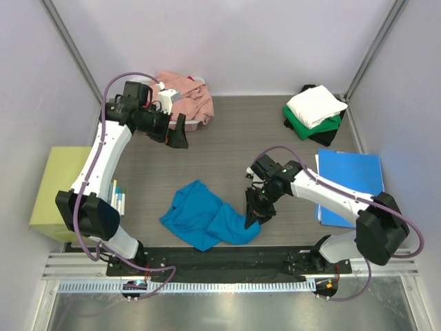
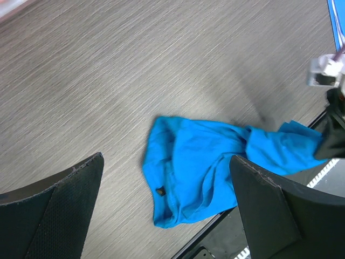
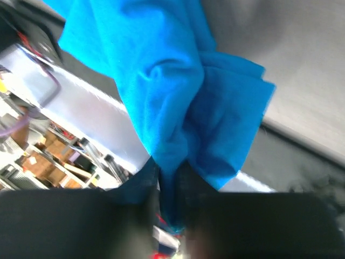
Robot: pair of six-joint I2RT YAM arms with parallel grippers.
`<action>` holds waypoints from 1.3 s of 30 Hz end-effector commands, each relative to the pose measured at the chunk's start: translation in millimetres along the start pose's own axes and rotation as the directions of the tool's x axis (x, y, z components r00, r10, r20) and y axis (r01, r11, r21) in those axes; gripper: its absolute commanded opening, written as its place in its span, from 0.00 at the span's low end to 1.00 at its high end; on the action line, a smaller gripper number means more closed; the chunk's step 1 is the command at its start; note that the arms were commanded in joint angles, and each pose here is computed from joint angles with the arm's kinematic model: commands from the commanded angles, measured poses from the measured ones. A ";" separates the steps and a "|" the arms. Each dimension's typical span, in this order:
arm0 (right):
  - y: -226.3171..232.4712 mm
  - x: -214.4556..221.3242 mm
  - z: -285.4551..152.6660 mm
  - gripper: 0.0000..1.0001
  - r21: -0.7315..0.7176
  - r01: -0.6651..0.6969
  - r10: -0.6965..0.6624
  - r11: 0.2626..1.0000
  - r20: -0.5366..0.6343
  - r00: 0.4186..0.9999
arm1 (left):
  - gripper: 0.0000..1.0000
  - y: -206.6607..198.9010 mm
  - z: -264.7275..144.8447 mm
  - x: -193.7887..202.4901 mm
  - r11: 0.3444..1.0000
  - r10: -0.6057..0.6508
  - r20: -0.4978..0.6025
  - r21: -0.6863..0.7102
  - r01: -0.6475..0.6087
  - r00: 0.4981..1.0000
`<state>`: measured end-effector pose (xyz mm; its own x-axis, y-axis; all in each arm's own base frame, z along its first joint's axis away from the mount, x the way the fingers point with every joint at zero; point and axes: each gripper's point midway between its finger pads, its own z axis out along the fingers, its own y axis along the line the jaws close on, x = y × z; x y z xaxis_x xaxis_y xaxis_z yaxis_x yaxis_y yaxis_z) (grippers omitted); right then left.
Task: Fold and stack the t-shirts
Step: Fold the tshirt
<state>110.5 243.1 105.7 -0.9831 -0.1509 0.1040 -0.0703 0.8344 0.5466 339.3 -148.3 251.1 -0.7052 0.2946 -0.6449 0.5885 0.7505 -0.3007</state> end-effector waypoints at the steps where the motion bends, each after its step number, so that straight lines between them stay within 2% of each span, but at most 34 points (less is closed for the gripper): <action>1: -20.7 39.8 -27.9 0.49 0.118 0.004 0.005 0.993 -0.084 0.996 | 1.00 -8.4 -20.2 -18.9 0.999 0.046 0.079 -0.011 -0.046 0.996; 2: -22.4 39.2 -31.4 0.73 0.141 0.012 0.000 0.990 -0.085 0.996 | 1.00 -8.2 -19.0 -17.9 0.999 0.042 0.074 -0.008 -0.041 0.996; 5: -13.6 20.7 -47.3 0.99 0.202 0.050 -0.041 0.978 -0.046 0.998 | 1.00 -8.5 -20.0 -17.5 0.999 0.043 0.072 -0.009 -0.043 0.997; 8: 11.1 -16.1 -59.2 1.00 0.207 0.084 -0.096 0.975 0.053 0.994 | 1.00 -8.0 -23.6 -17.1 0.998 0.054 0.077 -0.025 -0.052 0.996; 9: 28.3 -33.4 -63.2 1.00 0.168 0.108 -0.128 0.980 0.114 0.985 | 1.00 -8.0 -24.3 -16.9 0.998 0.059 0.077 -0.027 -0.057 0.995; 12: 56.5 -66.5 -49.7 1.00 0.074 0.132 -0.144 0.988 0.181 0.973 | 1.00 -8.1 -25.5 -14.9 0.998 0.061 0.074 -0.032 -0.059 0.995; 16: 84.3 -88.9 -4.9 1.00 -0.084 0.138 -0.127 0.987 0.126 0.984 | 1.00 -5.5 -27.6 -12.7 0.997 0.065 0.072 -0.051 -0.062 0.995; 18: 107.5 -95.5 8.3 1.00 -0.188 0.183 -0.165 0.965 0.112 0.980 | 1.00 -4.4 -32.1 -14.5 0.995 0.075 0.087 -0.072 -0.069 0.993; 21: 125.5 -102.5 38.3 1.00 -0.250 0.214 -0.209 0.944 0.046 0.977 | 1.00 4.0 -40.8 -19.8 0.993 0.064 0.133 -0.105 -0.050 0.989; 27: 152.5 -114.1 75.0 1.00 -0.311 0.256 -0.277 0.915 -0.026 0.960 | 1.00 16.5 -44.7 -14.2 0.994 0.012 0.129 -0.110 0.002 0.992; 32: 166.7 -125.8 83.7 1.00 -0.340 0.263 -0.288 0.903 -0.025 0.957 | 1.00 16.9 -42.5 -8.4 0.994 0.014 0.117 -0.106 -0.001 0.993; 39: 146.6 -137.3 118.9 1.00 -0.301 0.240 -0.263 0.923 -0.036 0.964 | 1.00 17.3 -41.6 -5.0 0.995 0.020 0.105 -0.102 -0.009 0.994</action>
<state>209.5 442.8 86.9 -0.9219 -0.3873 -0.0068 -0.2489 0.5789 0.7765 339.4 -111.3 267.6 -0.6860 0.2351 -0.6886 0.5227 0.8176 -0.2416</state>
